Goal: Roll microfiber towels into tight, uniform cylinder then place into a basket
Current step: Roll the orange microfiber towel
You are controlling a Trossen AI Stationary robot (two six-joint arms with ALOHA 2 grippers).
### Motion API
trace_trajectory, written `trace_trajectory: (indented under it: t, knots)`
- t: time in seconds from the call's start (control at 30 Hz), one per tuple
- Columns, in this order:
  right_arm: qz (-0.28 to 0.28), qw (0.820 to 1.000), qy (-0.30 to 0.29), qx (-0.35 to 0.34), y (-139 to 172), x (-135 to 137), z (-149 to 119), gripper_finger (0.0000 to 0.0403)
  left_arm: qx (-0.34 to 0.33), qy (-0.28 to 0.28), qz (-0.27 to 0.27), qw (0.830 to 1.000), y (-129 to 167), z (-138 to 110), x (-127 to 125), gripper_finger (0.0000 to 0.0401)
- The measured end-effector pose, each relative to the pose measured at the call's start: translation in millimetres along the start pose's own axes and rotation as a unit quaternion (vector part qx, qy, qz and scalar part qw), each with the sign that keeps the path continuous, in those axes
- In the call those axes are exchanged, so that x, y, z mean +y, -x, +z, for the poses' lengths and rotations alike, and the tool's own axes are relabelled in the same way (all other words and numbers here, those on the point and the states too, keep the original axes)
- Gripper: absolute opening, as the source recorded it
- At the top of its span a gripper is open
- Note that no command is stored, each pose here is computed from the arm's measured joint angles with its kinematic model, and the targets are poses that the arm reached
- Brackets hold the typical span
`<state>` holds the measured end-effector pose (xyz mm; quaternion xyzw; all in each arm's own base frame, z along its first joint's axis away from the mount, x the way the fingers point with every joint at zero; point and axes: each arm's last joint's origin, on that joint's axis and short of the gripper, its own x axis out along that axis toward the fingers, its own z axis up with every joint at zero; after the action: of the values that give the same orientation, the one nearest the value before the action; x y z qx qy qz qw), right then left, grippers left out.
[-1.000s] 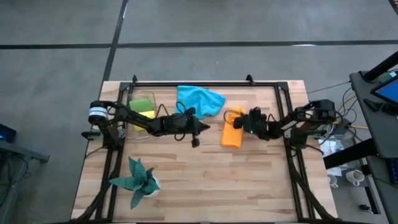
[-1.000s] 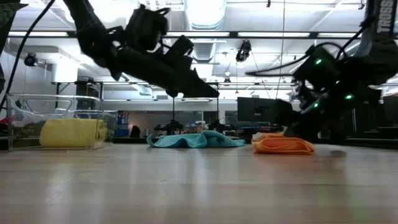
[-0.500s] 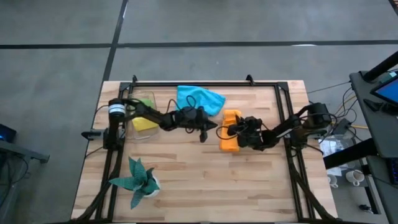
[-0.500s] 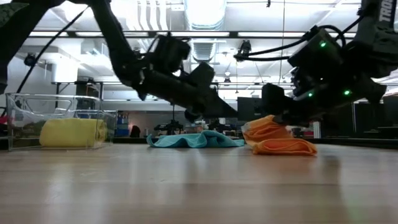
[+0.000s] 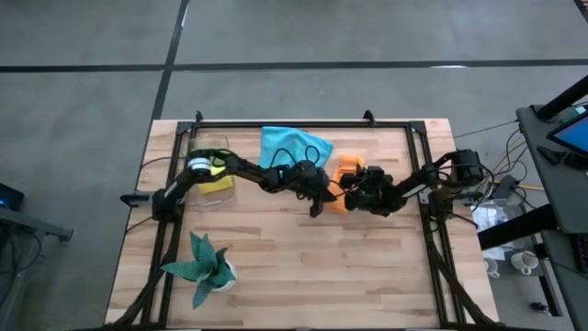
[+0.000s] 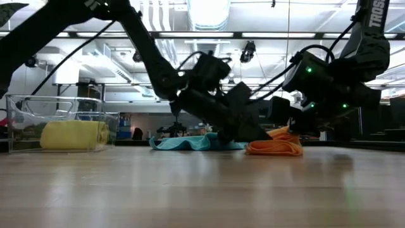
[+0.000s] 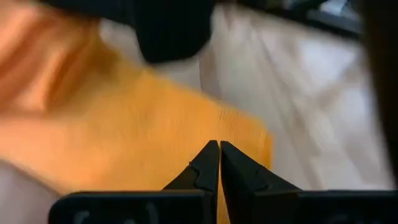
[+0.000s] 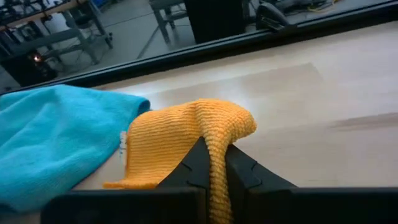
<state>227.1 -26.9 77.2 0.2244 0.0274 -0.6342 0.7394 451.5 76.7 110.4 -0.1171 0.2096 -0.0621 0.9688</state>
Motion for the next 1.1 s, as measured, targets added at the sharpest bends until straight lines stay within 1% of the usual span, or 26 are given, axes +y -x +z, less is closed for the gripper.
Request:
trace_trajectory:
  t: [0.2, 0.37, 0.47, 0.57, 0.67, 0.77, 0.87, 0.97, 1.1]
  knots:
    - [-0.011, 1.0, 0.01, 0.008, -4.1, -2.8, 0.7, 0.0011, 0.001, 0.014, 0.015, 1.0, -16.3, -7.9, 6.9, 0.0]
    - [-0.021, 0.999, 0.013, 0.04, -10.2, -5.7, 1.4, 0.0014, 0.014, 0.014, 0.018, 1.0, -16.0, -12.2, 7.4, 0.0]
    - [-0.02, 0.999, 0.012, 0.048, -11.5, -5.6, 2.0, 0.0027, 0.017, 0.017, 0.019, 1.0, -15.3, -12.0, 7.2, 0.0]
    - [-0.017, 0.998, 0.024, 0.061, -12.3, -5.4, 2.2, 0.0055, 0.018, 0.018, 0.019, 0.999, -15.5, -11.5, 7.2, 0.0]
    - [-0.015, 0.997, 0.02, 0.074, -12.6, -5.1, 2.5, 0.0096, 0.019, 0.018, 0.019, 0.999, -15.5, -11.5, 7.2, 0.0]
    - [-0.012, 0.997, 0.022, 0.066, -11.8, -3.7, 6.8, 0.0141, 0.019, 0.018, 0.019, 0.999, -15.4, -11.9, 7.2, 0.0]
    - [-0.005, 0.997, 0.049, 0.055, -9.2, -1.0, 15.4, 0.0179, 0.022, 0.019, 0.02, 0.999, -15.4, -12.5, 7.3, 0.0]
    - [0.016, 0.996, 0.074, 0.053, -4.3, 4.2, 28.4, 0.0202, 0.023, 0.019, 0.02, 0.999, -15.3, -12.9, 7.3, 0.0]
    - [0.05, 0.99, 0.119, 0.06, 4.8, 8.7, 50.3, 0.021, 0.023, 0.019, 0.02, 0.999, -15.3, -12.9, 7.3, 0.0]
